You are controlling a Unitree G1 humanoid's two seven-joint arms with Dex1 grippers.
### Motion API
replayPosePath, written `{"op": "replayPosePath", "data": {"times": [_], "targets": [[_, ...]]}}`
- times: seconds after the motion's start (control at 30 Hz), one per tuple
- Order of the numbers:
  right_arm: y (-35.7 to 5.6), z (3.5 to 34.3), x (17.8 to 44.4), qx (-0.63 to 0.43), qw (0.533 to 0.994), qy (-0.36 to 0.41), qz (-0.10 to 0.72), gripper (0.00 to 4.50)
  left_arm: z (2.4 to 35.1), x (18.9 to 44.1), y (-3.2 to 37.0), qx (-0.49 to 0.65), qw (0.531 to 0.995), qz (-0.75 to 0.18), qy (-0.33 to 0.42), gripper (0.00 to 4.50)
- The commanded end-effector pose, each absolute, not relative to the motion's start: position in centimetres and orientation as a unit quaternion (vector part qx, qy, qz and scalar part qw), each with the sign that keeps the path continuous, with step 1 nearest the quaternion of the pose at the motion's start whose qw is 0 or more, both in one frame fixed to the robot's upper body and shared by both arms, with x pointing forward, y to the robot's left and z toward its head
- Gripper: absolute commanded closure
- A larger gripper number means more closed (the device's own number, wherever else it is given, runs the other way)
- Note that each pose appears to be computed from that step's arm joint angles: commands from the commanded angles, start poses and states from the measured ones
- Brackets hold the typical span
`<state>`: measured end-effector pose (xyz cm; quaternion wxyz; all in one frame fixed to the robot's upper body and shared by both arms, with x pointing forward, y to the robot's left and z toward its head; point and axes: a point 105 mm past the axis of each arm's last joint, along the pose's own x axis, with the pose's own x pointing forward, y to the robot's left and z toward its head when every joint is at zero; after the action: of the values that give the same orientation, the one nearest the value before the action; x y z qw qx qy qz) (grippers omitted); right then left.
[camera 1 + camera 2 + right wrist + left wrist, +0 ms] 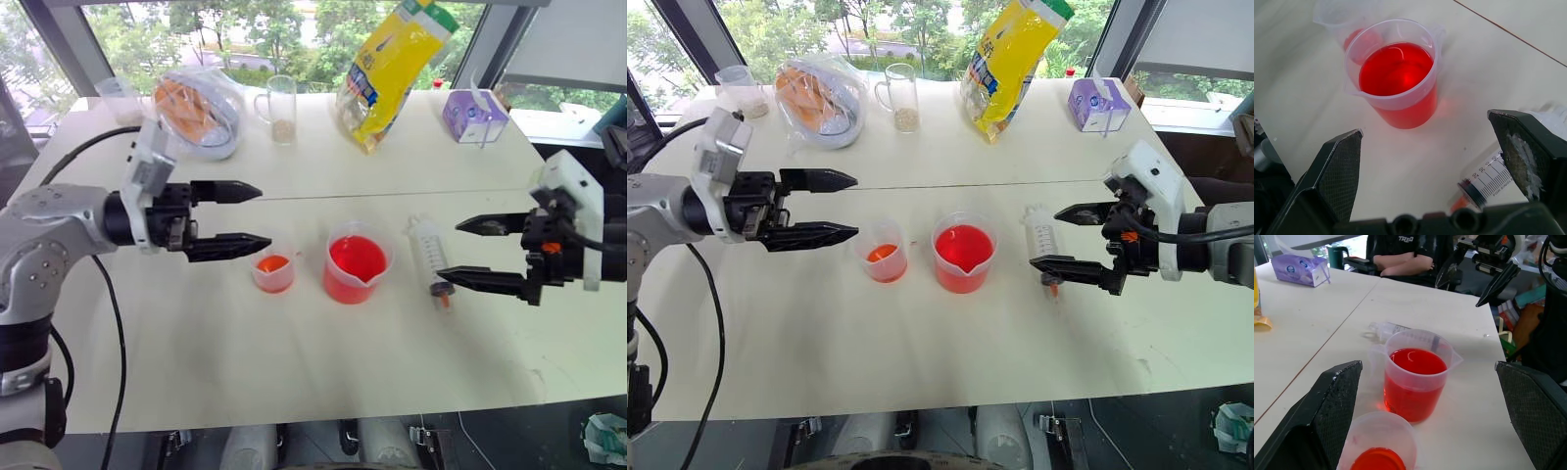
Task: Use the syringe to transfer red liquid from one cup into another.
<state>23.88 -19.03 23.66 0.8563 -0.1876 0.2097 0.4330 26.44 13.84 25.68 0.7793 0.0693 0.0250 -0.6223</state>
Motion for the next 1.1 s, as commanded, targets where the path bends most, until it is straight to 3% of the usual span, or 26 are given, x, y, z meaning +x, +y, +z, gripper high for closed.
{"op": "replayPosePath", "data": {"times": [0.03, 0.6, 1.1], "targets": [[-19.4, 24.7, 23.8, -0.201, 0.863, 0.191, 0.423, 0.04, 26.5, 26.2, 13.6, 0.078, 0.774, -0.628, 0.007, 0.00], [-20.8, 22.8, 25.1, -0.173, 0.877, 0.276, 0.353, 0.04, 26.2, 26.9, 12.6, 0.085, 0.758, -0.646, 0.001, 0.00], [-22.5, 17.9, 32.8, -0.087, 0.881, 0.425, 0.189, 0.04, 26.3, 27.4, 11.5, 0.075, 0.755, -0.650, -0.031, 0.00]]}}
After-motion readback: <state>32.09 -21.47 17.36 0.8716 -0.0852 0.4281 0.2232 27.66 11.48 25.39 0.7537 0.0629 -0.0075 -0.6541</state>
